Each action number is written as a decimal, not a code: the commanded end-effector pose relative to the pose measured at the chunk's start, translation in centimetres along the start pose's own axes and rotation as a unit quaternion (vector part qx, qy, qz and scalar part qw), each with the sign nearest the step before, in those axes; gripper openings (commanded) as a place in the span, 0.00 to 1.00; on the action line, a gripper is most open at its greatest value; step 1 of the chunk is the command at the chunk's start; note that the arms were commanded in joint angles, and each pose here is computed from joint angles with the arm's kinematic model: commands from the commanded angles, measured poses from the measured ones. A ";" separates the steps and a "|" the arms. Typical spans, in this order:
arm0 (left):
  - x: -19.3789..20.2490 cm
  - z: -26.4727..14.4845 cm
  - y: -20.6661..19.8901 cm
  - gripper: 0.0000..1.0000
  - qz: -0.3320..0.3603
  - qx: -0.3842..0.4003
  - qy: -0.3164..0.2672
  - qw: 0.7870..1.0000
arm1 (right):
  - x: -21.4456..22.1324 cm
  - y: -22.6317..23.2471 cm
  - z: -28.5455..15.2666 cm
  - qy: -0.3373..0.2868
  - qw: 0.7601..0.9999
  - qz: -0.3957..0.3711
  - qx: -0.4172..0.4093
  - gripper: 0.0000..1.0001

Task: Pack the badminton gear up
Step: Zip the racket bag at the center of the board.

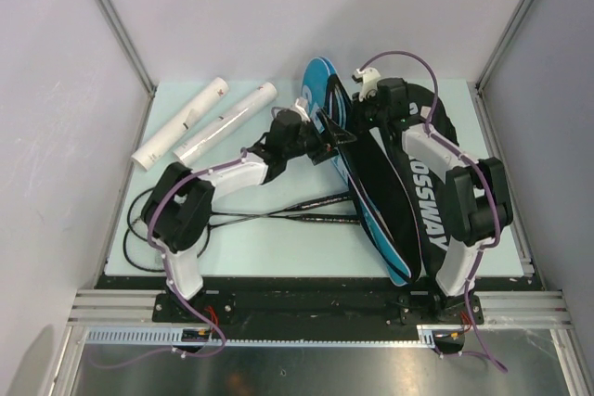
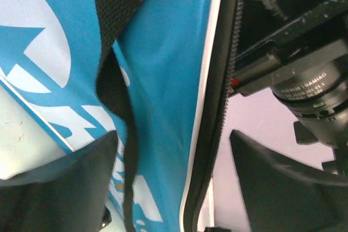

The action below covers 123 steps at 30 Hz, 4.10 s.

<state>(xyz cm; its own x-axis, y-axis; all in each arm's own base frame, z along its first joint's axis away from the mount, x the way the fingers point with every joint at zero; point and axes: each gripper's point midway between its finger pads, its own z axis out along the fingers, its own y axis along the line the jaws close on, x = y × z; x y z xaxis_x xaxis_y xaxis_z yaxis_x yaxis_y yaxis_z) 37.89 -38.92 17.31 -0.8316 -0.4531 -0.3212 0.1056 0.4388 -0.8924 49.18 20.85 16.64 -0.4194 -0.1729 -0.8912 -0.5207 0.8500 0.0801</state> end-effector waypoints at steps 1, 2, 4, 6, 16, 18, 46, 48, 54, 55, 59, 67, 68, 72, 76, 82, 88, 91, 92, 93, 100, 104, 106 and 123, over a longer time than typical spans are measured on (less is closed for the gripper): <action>-4.3 -2.9 -5.3 1.00 0.033 0.057 -0.033 0.997 | -4.6 0.5 -0.9 -0.058 0.995 -0.062 -0.044 0.00; -5.2 -3.2 -5.4 1.00 0.035 0.053 -0.034 0.997 | -3.7 0.7 -1.0 -0.043 0.996 -0.064 -0.053 0.00; -8.6 -4.1 -5.8 1.00 0.036 0.033 -0.059 0.997 | -3.4 1.0 -1.2 -0.036 0.994 -0.085 -0.064 0.00; -11.9 -3.6 -4.5 1.00 0.028 -0.009 -0.097 0.995 | -3.4 1.2 -1.4 -0.036 0.992 -0.099 -0.067 0.00; -22.8 2.5 -1.1 0.94 -0.100 -0.056 -0.147 0.982 | -3.2 1.7 -1.7 -0.031 0.989 -0.133 -0.051 0.00; -22.7 3.0 -0.4 0.95 -0.107 -0.070 -0.147 0.981 | -3.2 1.9 -1.7 -0.030 0.988 -0.141 -0.047 0.00; -26.8 3.7 0.0 0.25 -0.008 -0.131 -0.264 0.956 | -5.3 2.6 -3.7 -0.040 0.996 -0.067 0.040 0.70; -26.9 2.9 -0.3 0.21 -0.007 -0.135 -0.270 0.953 | -7.1 2.4 -6.7 -0.059 0.994 0.069 0.056 1.00; -26.1 2.3 -0.5 0.05 -0.033 -0.134 -0.262 0.955 | -11.1 8.4 -9.1 -0.091 0.945 0.290 -0.122 1.00; -26.0 2.4 -0.6 0.02 -0.037 -0.130 -0.259 0.956 | -11.4 8.7 -8.8 -0.105 0.939 0.299 -0.131 1.00; -25.8 2.0 -1.1 0.02 -0.042 -0.125 -0.256 0.958 | -14.4 8.7 -7.6 -0.175 0.918 0.321 -0.152 0.59; -25.3 1.9 -1.3 0.06 -0.049 -0.120 -0.245 0.961 | -12.4 7.6 -2.2 -0.158 0.888 0.382 -0.201 0.29; -25.3 1.8 -1.3 0.06 -0.051 -0.120 -0.245 0.961 | -11.5 7.4 -1.3 -0.151 0.891 0.382 -0.192 0.27; -25.2 1.9 -1.4 0.05 -0.052 -0.118 -0.243 0.961 | -10.7 6.6 0.0 -0.152 0.894 0.381 -0.179 0.30; -25.2 1.8 -1.4 0.05 -0.050 -0.119 -0.243 0.962 | -11.0 6.6 0.8 -0.158 0.891 0.386 -0.179 0.31; -25.2 1.6 -1.6 0.04 -0.048 -0.118 -0.243 0.962 | -10.8 6.7 2.1 -0.155 0.890 0.390 -0.179 0.32; -25.2 1.5 -1.3 0.04 -0.044 -0.124 -0.246 0.960 | -10.9 6.4 2.9 -0.152 0.891 0.389 -0.176 0.32; -25.1 1.5 -1.3 0.03 -0.044 -0.124 -0.244 0.961 | -10.7 6.1 3.4 -0.149 0.890 0.393 -0.177 0.32; -25.1 1.5 -1.2 0.03 -0.044 -0.125 -0.245 0.960 | -11.1 6.1 3.4 -0.152 0.889 0.392 -0.180 0.32; -25.2 1.4 -1.2 0.03 -0.042 -0.126 -0.246 0.960 | -11.0 6.1 3.5 -0.148 0.890 0.393 -0.179 0.32; -25.4 1.2 -1.3 0.02 -0.041 -0.126 -0.250 0.959 | -11.2 5.8 4.1 -0.140 0.889 0.395 -0.187 0.20; -25.4 1.3 -1.3 0.02 -0.042 -0.125 -0.248 0.960 | -11.2 6.1 3.9 -0.140 0.888 0.394 -0.192 0.18; -25.4 1.4 -1.3 0.02 -0.043 -0.124 -0.247 0.960 | -11.2 5.9 3.8 -0.142 0.888 0.394 -0.191 0.26; -25.4 1.4 -1.1 0.02 -0.043 -0.124 -0.244 0.961 | -9.9 5.2 2.7 -0.149 0.876 0.411 -0.203 0.26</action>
<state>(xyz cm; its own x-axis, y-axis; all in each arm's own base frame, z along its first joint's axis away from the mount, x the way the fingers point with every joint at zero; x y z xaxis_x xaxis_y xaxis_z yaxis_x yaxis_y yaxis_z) 60.70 -29.40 21.85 -0.4800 -0.7742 -0.4126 -0.1799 0.5471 -0.8175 52.45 29.61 23.42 -0.6256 0.5764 -0.5257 -0.3695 0.3746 0.8504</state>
